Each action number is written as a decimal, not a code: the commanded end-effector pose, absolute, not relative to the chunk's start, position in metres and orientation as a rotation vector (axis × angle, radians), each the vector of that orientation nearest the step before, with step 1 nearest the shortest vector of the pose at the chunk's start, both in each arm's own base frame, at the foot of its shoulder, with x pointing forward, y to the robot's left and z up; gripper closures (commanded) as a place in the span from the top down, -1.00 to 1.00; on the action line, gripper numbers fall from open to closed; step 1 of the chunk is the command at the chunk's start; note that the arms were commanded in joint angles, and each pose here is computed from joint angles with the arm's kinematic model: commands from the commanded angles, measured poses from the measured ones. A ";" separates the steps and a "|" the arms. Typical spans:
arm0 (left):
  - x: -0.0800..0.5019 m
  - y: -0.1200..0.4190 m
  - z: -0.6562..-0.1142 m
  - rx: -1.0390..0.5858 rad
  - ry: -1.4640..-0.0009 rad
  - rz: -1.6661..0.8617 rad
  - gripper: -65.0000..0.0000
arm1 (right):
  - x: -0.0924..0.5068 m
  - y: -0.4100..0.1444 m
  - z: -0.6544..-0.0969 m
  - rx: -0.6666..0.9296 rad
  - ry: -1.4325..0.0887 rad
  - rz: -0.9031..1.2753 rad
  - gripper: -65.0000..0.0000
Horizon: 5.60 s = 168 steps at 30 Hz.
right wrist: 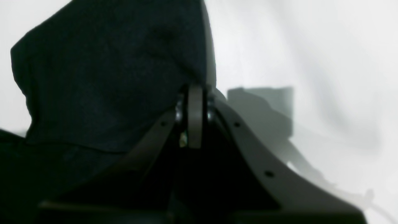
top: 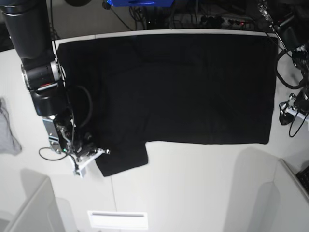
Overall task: Fold the T-shirt properly
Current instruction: 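Reach the left gripper to the other hem corner and grasp it, then lift the hem with both grippers and fold it toward the collar, then lay the hem onto the collar edge and open both grippers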
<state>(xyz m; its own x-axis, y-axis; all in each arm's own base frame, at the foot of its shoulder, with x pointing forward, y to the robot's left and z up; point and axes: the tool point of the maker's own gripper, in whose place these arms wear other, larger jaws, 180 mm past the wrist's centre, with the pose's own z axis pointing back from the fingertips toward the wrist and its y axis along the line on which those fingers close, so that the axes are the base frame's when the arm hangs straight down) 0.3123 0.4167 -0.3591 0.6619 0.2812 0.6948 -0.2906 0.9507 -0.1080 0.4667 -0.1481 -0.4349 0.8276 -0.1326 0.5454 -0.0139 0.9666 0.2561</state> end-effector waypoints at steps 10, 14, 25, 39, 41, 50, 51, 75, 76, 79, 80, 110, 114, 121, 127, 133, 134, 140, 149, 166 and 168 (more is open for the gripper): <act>0.394 0.421 -0.353 0.060 -0.787 0.278 0.52 | 0.482 -0.149 -0.417 0.258 -0.634 -0.058 -1.00; 0.413 0.406 -0.364 0.020 -0.790 0.256 0.52 | 0.482 -0.149 -0.417 0.258 -0.634 -0.058 -1.00; 0.431 0.378 -0.393 -0.037 -0.763 0.246 0.52 | 0.481 -0.149 -0.418 0.258 -0.632 -0.058 -1.00; 0.419 0.357 -0.420 -0.058 -0.717 0.220 -0.47 | 0.481 -0.152 -0.418 0.253 -0.637 -0.060 -1.00; 0.417 0.356 -0.422 -0.058 -0.713 0.217 -0.89 | 0.482 -0.152 -0.418 0.253 -0.639 -0.060 -1.00; 0.414 0.358 -0.398 0.010 -0.808 0.110 -1.00 | 0.490 -0.148 -0.407 0.264 -0.737 -0.046 -1.00; 0.413 0.358 -0.395 0.016 -0.817 0.101 -1.00 | 0.492 -0.146 -0.402 0.269 -0.754 -0.036 -1.00; 0.389 0.332 -0.361 -0.050 -0.870 0.030 -1.00 | 0.470 -0.160 -0.385 0.263 -0.839 0.055 -1.00; 0.385 0.337 -0.359 -0.044 -0.870 0.046 -1.00 | 0.467 -0.161 -0.386 0.262 -0.840 0.059 -1.00; 0.374 0.355 -0.340 -0.010 -0.912 0.088 -1.00 | 0.462 -0.163 -0.382 0.271 -0.860 0.053 -1.00; 0.369 0.357 -0.337 0.001 -0.914 0.088 -1.00 | 0.460 -0.165 -0.381 0.277 -0.869 0.040 -1.00; 0.282 0.324 -0.317 -0.037 -0.913 0.007 -1.00 | 0.377 -0.171 -0.357 0.375 -0.889 -0.043 -1.00; 0.272 0.321 -0.321 -0.035 -0.892 -0.006 -1.00 | 0.364 -0.173 -0.352 0.373 -0.883 -0.041 -1.00; 0.261 0.314 -0.327 -0.082 -0.874 0.005 -1.00 | 0.338 -0.174 -0.355 0.370 -0.859 -0.043 -1.00; 0.256 0.297 -0.317 -0.144 -0.902 -0.011 -1.00 | 0.321 -0.164 -0.354 0.380 -0.833 -0.008 -1.00; 0.252 0.294 -0.315 -0.145 -0.896 -0.026 -1.00 | 0.310 -0.157 -0.346 0.388 -0.846 0.013 -1.00; 0.250 0.294 -0.317 -0.145 -0.890 -0.025 -1.00 | 0.308 -0.161 -0.345 0.381 -0.848 0.006 -1.00; 0.246 0.290 -0.315 -0.144 -0.887 -0.038 -1.00 | 0.299 -0.176 -0.335 0.347 -0.826 -0.001 -1.00; 0.236 0.313 -0.300 -0.077 -0.916 -0.005 -1.00 | 0.284 -0.166 -0.330 0.367 -0.788 -0.007 -1.00; 0.211 0.312 -0.314 -0.072 -0.842 -0.015 -1.00 | 0.240 -0.170 -0.340 0.347 -0.713 -0.030 -1.00; 0.208 0.311 -0.315 -0.072 -0.833 -0.017 -1.00 | 0.237 -0.168 -0.340 0.362 -0.707 -0.033 -1.00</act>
<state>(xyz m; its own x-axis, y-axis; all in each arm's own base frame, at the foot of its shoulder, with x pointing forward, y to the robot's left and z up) 0.2019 0.3089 -0.3266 0.7004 0.0296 0.7132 0.0319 0.9968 -0.0728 0.2299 -0.1668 -0.3512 0.7900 -0.1517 0.5941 -0.0723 0.9391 0.3360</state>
